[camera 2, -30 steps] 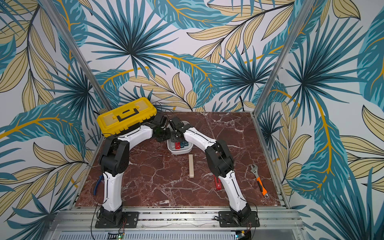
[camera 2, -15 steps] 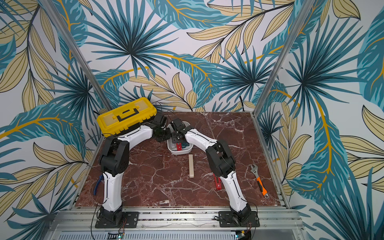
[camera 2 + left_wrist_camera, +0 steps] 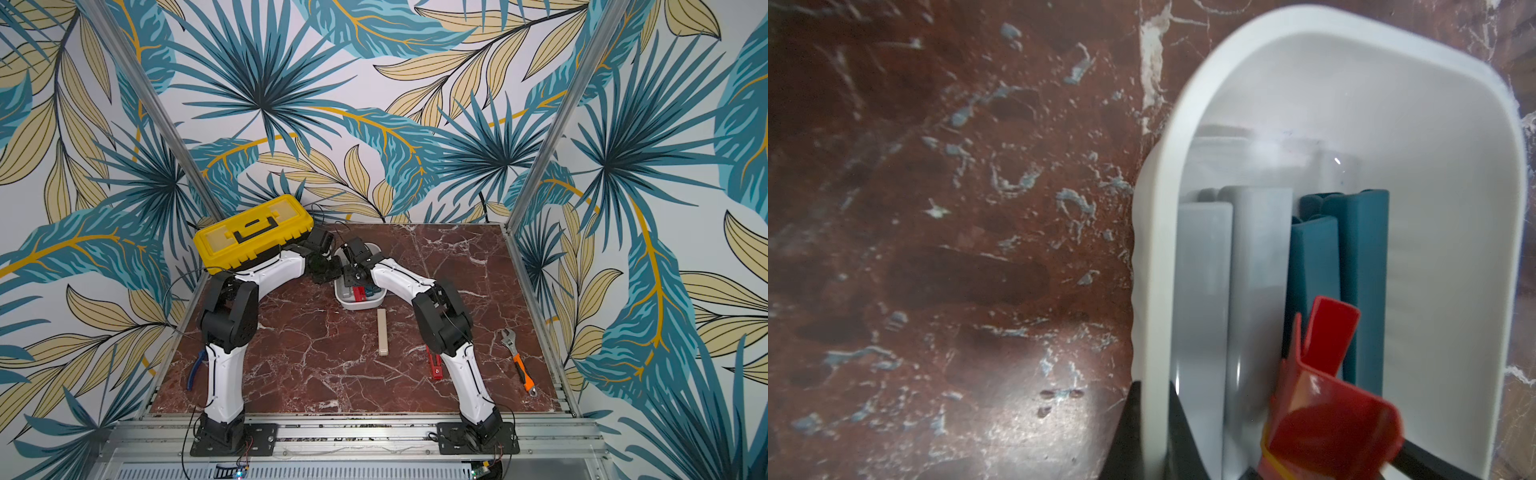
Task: Put the pruning pliers into the storage box
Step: Place the pruning pliers in the storage box.
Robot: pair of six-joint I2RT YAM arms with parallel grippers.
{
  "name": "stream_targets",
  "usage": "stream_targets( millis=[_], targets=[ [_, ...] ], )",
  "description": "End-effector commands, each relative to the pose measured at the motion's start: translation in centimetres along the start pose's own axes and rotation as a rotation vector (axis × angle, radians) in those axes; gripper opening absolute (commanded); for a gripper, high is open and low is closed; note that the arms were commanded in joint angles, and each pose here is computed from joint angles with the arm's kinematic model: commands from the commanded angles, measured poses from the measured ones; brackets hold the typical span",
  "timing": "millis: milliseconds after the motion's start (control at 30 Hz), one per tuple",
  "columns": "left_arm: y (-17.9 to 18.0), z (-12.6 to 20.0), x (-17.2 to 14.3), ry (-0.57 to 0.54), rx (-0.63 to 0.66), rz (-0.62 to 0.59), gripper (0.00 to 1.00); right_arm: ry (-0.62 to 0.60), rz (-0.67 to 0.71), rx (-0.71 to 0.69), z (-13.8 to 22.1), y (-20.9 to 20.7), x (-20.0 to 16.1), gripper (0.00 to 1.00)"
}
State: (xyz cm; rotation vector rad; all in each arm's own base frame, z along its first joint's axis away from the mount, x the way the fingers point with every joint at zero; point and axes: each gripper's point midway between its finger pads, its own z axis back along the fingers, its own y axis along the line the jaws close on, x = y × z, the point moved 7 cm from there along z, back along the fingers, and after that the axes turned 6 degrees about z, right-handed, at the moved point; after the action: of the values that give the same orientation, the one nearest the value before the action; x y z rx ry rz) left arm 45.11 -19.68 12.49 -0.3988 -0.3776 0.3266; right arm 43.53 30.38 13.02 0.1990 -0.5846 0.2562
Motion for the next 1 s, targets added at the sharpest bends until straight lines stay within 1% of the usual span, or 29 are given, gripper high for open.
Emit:
stream_targets(
  millis=[0,233,600,833,967],
  targets=[
    [-5.4,2.9,0.4,-0.045,-0.196,-0.053,0.00,-0.055,0.072,0.121,2.4,3.2,0.6,0.55],
    [-5.5,2.9,0.4,-0.047,-0.198,-0.054,0.00,-0.092,0.086,0.110,4.2,3.1,1.3,0.56],
    [-5.4,3.0,0.5,-0.051,-0.191,-0.056,0.00,-0.110,0.082,0.118,5.0,3.1,1.6,0.57],
    [-5.5,3.3,0.6,-0.052,-0.196,-0.059,0.00,-0.114,0.102,0.032,7.2,1.6,1.3,0.57],
    [-5.4,3.4,0.6,-0.053,-0.191,-0.057,0.00,-0.119,0.095,0.015,8.9,0.7,0.7,0.57]
  ],
)
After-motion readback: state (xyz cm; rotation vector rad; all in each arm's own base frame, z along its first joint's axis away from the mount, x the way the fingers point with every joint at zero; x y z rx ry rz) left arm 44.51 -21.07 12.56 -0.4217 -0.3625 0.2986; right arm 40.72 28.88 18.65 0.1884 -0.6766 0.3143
